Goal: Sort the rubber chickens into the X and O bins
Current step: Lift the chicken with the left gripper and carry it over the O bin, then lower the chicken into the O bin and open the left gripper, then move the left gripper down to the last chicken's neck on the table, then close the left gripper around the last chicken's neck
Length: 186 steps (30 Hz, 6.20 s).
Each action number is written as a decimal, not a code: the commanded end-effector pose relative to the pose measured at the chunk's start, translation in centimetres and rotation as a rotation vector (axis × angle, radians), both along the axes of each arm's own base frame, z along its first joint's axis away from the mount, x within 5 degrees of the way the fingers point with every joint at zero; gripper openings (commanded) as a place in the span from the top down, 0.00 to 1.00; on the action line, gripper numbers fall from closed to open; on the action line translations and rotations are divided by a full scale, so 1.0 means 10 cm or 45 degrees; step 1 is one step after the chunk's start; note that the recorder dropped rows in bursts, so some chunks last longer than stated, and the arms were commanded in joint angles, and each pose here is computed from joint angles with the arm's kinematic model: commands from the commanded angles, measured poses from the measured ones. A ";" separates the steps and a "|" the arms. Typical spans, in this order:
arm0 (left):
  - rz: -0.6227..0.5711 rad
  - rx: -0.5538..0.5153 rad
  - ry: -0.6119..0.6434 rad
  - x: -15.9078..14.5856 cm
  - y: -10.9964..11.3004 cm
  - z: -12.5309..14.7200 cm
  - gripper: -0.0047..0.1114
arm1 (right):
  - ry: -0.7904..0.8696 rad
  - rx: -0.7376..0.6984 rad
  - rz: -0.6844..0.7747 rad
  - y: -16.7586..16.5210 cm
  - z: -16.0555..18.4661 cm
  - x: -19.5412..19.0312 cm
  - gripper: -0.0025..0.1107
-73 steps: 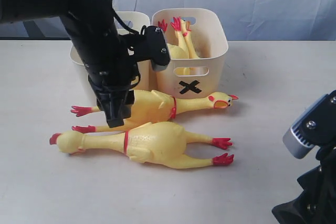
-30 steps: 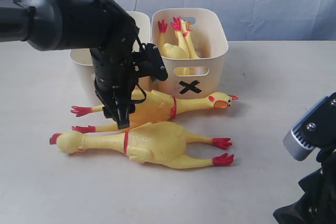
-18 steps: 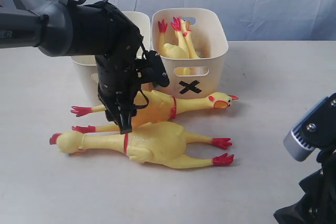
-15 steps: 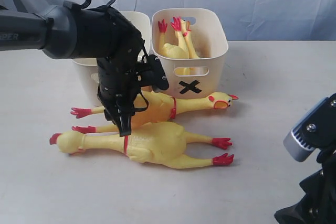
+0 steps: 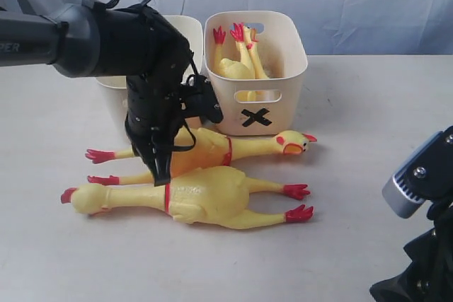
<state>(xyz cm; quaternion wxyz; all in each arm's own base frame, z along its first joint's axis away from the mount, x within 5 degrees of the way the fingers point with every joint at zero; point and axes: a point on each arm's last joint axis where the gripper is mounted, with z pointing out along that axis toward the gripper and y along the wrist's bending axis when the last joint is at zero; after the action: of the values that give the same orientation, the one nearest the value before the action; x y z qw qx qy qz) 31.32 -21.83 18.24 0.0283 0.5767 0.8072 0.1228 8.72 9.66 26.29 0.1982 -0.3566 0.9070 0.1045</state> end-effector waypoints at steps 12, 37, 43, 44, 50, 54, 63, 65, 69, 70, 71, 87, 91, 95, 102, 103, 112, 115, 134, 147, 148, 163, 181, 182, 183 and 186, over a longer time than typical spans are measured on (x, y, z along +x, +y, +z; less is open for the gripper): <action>0.011 -0.120 -0.033 -0.28 0.14 0.73 0.96 | -0.021 0.028 0.001 0.01 0.01 0.00 0.47; 0.414 -1.154 -0.504 -0.05 0.43 1.71 0.96 | -0.023 0.030 0.001 0.01 0.01 0.00 0.47; 0.666 -1.443 -0.774 0.26 0.66 1.88 0.96 | -0.027 0.034 0.000 0.01 0.01 0.00 0.47; 0.709 -1.471 -0.800 0.30 0.70 1.87 0.96 | -0.028 0.036 0.000 0.01 0.01 0.01 0.47; 0.836 -1.490 -0.800 0.55 0.70 1.60 0.96 | -0.037 0.045 0.000 0.02 0.02 0.01 0.47; 0.891 -1.500 -0.815 0.73 0.66 1.38 0.96 | -0.040 0.048 0.000 0.02 0.02 0.01 0.47; 0.971 -1.473 -0.836 0.98 0.64 0.97 0.96 | -0.040 0.048 0.000 0.02 0.02 0.01 0.47; 0.978 -1.445 -0.819 1.01 0.64 0.87 0.96 | -0.040 0.048 0.000 0.02 0.02 0.01 0.47; 0.957 -1.362 -0.771 1.05 0.66 0.71 0.96 | -0.038 0.047 0.000 0.02 0.01 0.01 0.47; 0.936 -1.325 -0.760 1.05 0.67 0.66 0.96 | -0.038 0.047 0.000 0.02 0.01 0.01 0.47; 0.916 -1.295 -0.750 1.05 0.67 0.63 0.96 | -0.038 0.047 0.000 0.02 0.01 0.01 0.47; 0.948 -1.103 -0.579 1.02 0.91 0.47 0.96 | -0.045 0.054 0.000 0.02 0.02 0.02 0.47; 0.891 -1.017 -0.556 1.00 0.93 0.44 0.96 | -0.049 0.058 0.000 0.02 0.02 0.02 0.47; 0.851 -0.951 -0.540 0.98 0.95 0.42 0.95 | -0.052 0.062 0.000 0.03 0.02 0.02 0.47; 0.848 -0.945 -0.537 0.98 0.95 0.41 0.71 | -0.052 0.062 0.000 0.03 0.02 0.02 0.47; 0.848 -0.945 -0.537 0.98 0.95 0.41 0.68 | -0.052 0.062 0.000 0.03 0.02 0.02 0.47; 0.964 -1.086 -0.525 0.99 0.91 0.45 0.63 | -0.052 0.062 0.000 0.03 0.02 0.02 0.47; 0.983 -1.116 -0.527 1.00 0.90 0.46 0.63 | -0.052 0.062 0.000 0.03 0.02 0.02 0.47; 0.498 -0.953 -0.434 0.60 0.90 0.98 0.63 | -0.049 0.058 0.000 0.02 0.02 0.02 0.47; 0.124 -0.993 -0.012 0.07 0.59 1.16 0.63 | -0.049 0.058 0.000 0.02 0.02 0.02 0.47; 0.057 -0.976 0.034 0.00 0.52 1.15 0.63 | -0.049 0.058 0.000 0.02 0.02 0.02 0.47; -0.425 -0.463 0.231 -0.43 0.19 0.31 0.40 | -0.033 0.055 -0.002 0.02 0.01 0.01 0.47; -0.458 -0.374 0.063 -0.37 0.28 -0.15 0.40 | -0.029 0.059 -0.002 0.02 0.01 0.01 0.47; -0.451 -0.367 0.080 -0.37 0.28 -0.20 0.40 | -0.026 0.061 -0.003 0.03 0.01 0.00 0.47; -0.450 -0.359 0.095 -0.36 0.28 -0.24 0.40 | -0.026 0.061 -0.003 0.03 0.01 0.00 0.47; -0.446 -0.348 0.119 -0.36 0.28 -0.31 0.40 | -0.026 0.061 -0.003 0.03 0.01 0.00 0.47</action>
<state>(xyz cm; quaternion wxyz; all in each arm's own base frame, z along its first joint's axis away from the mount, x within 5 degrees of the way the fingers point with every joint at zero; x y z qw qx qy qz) 27.85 -18.93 15.89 0.0989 0.7084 0.6987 -0.0147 8.87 10.02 26.41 0.2146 -0.3511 0.9032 0.1217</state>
